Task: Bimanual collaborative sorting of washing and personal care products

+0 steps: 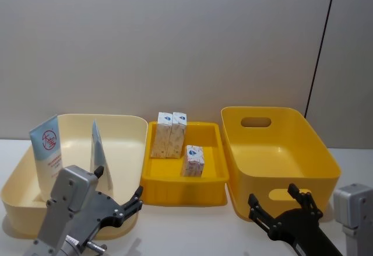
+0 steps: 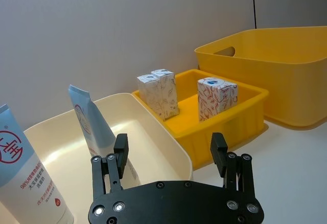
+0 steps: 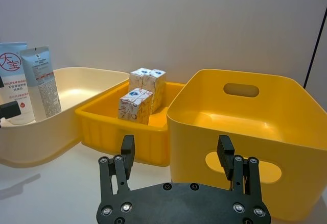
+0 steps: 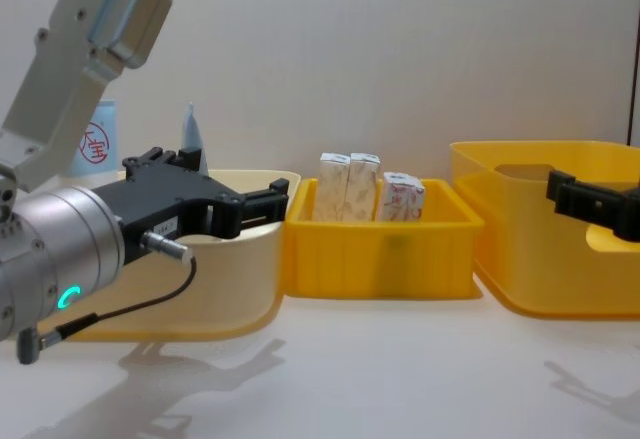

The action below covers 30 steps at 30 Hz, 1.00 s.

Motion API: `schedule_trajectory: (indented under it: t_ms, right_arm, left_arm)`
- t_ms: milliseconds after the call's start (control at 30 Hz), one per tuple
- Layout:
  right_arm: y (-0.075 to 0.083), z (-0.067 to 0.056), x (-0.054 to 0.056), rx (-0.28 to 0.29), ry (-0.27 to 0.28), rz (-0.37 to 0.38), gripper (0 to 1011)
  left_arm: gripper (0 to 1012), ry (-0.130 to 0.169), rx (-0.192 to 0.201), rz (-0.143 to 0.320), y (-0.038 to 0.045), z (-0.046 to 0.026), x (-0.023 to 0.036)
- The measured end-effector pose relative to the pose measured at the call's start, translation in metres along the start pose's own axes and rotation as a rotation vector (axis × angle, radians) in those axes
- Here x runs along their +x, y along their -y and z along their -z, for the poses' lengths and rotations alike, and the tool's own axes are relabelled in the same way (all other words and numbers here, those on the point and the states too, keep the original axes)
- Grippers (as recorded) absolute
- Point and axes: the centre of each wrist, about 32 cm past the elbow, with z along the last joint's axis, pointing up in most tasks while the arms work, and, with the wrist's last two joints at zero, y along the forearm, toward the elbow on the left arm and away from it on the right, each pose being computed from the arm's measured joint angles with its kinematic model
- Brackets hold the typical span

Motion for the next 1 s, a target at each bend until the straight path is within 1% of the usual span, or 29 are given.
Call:
schedule_trajectory:
  t_ms: [1000]
  right_arm:
    - [0.0000, 0.0000, 0.0000, 0.000, 0.000, 0.000, 1001]
  left_arm:
    - [1003, 0.000, 0.000, 0.000, 0.0000, 0.0000, 0.0000]
